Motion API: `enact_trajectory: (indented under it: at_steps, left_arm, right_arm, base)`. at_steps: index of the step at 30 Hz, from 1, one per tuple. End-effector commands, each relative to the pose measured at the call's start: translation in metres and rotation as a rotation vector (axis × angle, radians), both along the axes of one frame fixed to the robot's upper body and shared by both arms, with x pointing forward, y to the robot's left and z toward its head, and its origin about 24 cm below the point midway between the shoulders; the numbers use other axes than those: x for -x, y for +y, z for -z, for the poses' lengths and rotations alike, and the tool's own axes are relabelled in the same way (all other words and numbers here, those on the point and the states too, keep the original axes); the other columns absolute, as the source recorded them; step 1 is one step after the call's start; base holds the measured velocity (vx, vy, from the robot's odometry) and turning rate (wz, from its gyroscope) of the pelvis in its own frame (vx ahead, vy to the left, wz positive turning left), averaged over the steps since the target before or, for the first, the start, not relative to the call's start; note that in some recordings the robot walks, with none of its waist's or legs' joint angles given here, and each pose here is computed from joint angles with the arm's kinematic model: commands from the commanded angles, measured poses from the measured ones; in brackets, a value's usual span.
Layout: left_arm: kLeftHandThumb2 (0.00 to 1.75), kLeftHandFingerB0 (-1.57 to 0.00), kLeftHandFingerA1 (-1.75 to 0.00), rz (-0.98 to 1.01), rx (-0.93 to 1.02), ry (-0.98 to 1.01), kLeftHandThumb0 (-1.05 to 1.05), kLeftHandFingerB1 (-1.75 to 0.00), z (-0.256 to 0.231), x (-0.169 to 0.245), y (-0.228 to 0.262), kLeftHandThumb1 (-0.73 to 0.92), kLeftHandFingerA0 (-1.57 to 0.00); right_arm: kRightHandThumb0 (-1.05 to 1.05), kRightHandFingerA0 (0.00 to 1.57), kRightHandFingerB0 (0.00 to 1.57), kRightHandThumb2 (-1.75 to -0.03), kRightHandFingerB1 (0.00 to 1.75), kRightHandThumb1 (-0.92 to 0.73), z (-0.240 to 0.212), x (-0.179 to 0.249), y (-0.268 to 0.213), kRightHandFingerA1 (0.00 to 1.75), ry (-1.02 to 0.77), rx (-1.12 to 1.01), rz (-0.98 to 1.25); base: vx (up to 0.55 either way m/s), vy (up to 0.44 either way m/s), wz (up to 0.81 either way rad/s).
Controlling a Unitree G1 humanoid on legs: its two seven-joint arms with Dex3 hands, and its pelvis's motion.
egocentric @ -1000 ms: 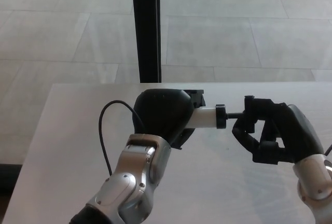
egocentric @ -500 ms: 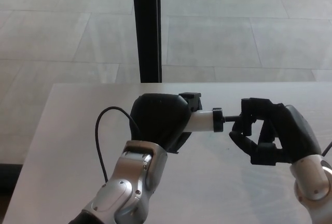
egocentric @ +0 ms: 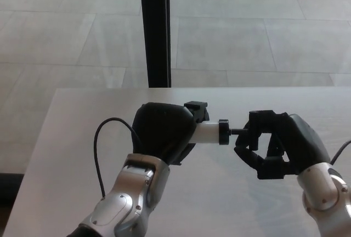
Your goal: The robot uses its left hand to lift the air pump kept on the middle of the desk and use the right hand to pull out the handle
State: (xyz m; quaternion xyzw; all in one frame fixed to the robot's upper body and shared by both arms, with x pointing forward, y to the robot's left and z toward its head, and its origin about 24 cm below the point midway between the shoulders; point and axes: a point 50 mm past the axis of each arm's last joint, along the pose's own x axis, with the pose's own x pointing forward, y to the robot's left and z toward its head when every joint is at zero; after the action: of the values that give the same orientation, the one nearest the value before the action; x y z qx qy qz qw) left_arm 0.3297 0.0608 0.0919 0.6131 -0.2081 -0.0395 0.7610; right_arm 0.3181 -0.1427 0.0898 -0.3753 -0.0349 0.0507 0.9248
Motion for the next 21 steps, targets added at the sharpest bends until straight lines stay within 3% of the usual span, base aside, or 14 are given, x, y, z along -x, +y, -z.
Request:
enact_trajectory:
  at_steps: [1,2,3,6,10,11,12,13,15,16,17,18,19,21]
  left_arm:
    - [0.72,-0.86,-1.63,0.037,-0.057,-0.052,-0.31,-0.86,0.005,0.001,0.005,0.62,-0.9]
    - [0.72,-0.86,-1.63,0.038,-0.058,-0.053,-0.31,-0.86,0.005,0.001,0.005,0.62,-0.9]
    - [0.83,-0.88,-1.65,0.039,-0.053,-0.055,-0.26,-0.94,0.006,0.001,0.005,0.59,-0.95]
    - [0.9,-0.93,-1.65,0.054,-0.026,-0.09,-0.24,-0.93,0.006,0.002,0.004,0.53,-0.97]
    - [0.9,-0.93,-1.65,0.065,-0.02,-0.128,-0.21,-0.93,0.006,0.001,0.004,0.5,-0.96]
    - [0.79,-0.89,-1.67,0.078,-0.008,-0.138,-0.26,-0.91,0.004,0.001,0.003,0.57,-0.96]
    - [0.7,-0.9,-1.68,0.079,-0.018,-0.16,-0.3,-0.9,0.004,0.001,0.004,0.57,-0.92]
    - [0.92,-0.86,-1.34,0.076,-0.039,-0.174,-0.42,-0.9,0.003,0.001,0.004,0.43,-1.19]
    - [0.92,-0.86,-1.34,0.073,-0.063,-0.184,-0.42,-0.9,0.003,0.001,0.005,0.43,-1.19]
    - [0.58,-0.92,-1.66,0.081,-0.094,-0.21,-0.44,-0.85,0.004,0.001,0.006,0.6,-0.92]
    - [0.9,-0.89,-1.33,0.085,-0.082,-0.226,-0.38,-0.87,0.006,0.002,0.007,0.4,-1.19]
    - [0.9,-0.89,-1.33,0.086,-0.079,-0.229,-0.38,-0.87,0.006,0.002,0.007,0.4,-1.19]
    - [0.69,-0.93,-1.64,0.091,-0.071,-0.246,-0.34,-0.8,0.007,0.003,0.008,0.55,-0.91]
    - [0.75,-0.94,-1.66,0.097,-0.09,-0.291,-0.3,-0.78,0.008,0.004,0.008,0.55,-0.92]
  right_arm:
    - [-0.28,1.16,0.91,-0.96,1.09,-0.5,-0.004,-0.002,0.007,1.55,0.122,0.077,0.009]
    - [-0.28,1.16,0.91,-0.96,1.09,-0.5,-0.004,-0.002,0.007,1.55,0.128,0.079,0.011]
    - [-0.27,0.99,0.88,-0.9,1.14,-0.59,-0.004,-0.002,0.007,1.66,0.131,0.076,0.01]
    - [-0.31,1.0,0.88,-0.77,1.24,-0.65,0.0,-0.001,0.01,1.68,0.153,0.072,0.007]
    - [-0.31,1.0,0.9,-0.84,1.25,-0.6,0.001,-0.001,0.01,1.66,0.177,0.059,0.01]
    - [-0.29,0.99,0.85,-0.84,0.9,-0.6,0.0,-0.002,0.008,1.63,0.191,0.047,0.014]
    - [-0.26,1.0,0.9,-0.88,0.87,-0.56,0.0,-0.002,0.007,1.6,0.195,0.038,0.014]
    - [-0.25,1.0,0.91,-0.87,0.8,-0.55,-0.001,-0.003,0.006,1.55,0.2,0.03,0.022]
    - [-0.25,1.0,0.91,-0.87,0.8,-0.55,-0.002,-0.003,0.005,1.55,0.207,0.023,0.036]
    - [-0.24,0.99,0.86,-0.97,1.02,-0.56,-0.003,-0.005,0.003,1.57,0.215,-0.007,0.045]
    - [-0.25,0.99,0.88,-1.09,1.07,-0.52,-0.006,-0.006,0.003,1.65,0.221,-0.02,0.05]
    - [-0.25,0.99,0.88,-1.09,1.07,-0.52,-0.008,-0.006,0.002,1.65,0.222,-0.009,0.054]
    - [-0.22,0.98,0.9,-1.14,1.12,-0.5,-0.01,-0.006,0.001,1.7,0.212,-0.012,0.047]
    - [-0.25,0.98,0.9,-1.03,1.1,-0.54,-0.013,-0.008,-0.001,1.71,0.217,-0.009,0.056]
  base:
    - [0.0,0.0,0.0]
    - [0.0,0.0,0.0]
    - [0.0,0.0,0.0]
    - [0.0,0.0,0.0]
    - [0.0,0.0,0.0]
    - [0.0,0.0,0.0]
    - [0.0,0.0,0.0]
    - [0.0,0.0,0.0]
    - [0.0,0.0,0.0]
    - [0.0,0.0,0.0]
    - [0.0,0.0,0.0]
    - [0.0,0.0,0.0]
    - [0.0,0.0,0.0]
    - [0.0,0.0,0.0]
